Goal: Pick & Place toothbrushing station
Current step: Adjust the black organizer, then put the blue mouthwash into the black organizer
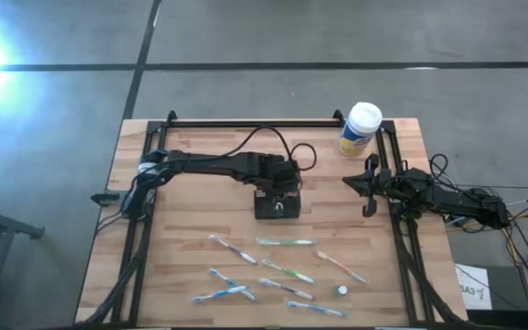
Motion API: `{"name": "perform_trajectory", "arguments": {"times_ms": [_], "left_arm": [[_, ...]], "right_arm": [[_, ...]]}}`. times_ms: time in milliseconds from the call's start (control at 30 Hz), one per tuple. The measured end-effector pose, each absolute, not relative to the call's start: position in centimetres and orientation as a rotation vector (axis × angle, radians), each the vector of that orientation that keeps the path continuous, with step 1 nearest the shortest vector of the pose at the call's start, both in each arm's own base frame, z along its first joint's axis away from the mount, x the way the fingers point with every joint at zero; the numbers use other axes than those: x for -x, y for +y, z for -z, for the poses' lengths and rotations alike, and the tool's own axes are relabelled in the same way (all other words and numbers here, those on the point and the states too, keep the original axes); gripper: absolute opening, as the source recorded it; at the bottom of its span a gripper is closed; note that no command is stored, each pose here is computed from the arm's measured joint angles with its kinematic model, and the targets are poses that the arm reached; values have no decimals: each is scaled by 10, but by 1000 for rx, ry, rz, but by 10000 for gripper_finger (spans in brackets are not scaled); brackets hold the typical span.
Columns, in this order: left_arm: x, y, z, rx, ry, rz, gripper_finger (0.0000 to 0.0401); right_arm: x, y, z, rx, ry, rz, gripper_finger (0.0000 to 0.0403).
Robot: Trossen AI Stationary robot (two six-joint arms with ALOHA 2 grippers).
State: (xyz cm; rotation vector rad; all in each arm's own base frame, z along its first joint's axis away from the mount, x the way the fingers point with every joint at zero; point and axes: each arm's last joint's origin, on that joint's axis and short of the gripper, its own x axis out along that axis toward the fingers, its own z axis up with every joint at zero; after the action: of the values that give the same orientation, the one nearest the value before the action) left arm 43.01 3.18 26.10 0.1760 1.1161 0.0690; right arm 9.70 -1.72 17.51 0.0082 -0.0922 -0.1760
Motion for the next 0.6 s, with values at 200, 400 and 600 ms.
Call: {"name": "perform_trajectory", "arguments": {"times_ms": [200, 400, 600], "left_arm": [[-425, 31, -281, -181, 1068, -72, 6], [-389, 28, -332, -179, 996, -78, 3], [-311, 23, -368, -78, 744, -142, 4]], "right_arm": [[-97, -17, -175, -8, -93, 175, 8], [-97, -17, -175, -10, -92, 175, 8], [-97, -17, -175, -10, -91, 175, 8]]}}
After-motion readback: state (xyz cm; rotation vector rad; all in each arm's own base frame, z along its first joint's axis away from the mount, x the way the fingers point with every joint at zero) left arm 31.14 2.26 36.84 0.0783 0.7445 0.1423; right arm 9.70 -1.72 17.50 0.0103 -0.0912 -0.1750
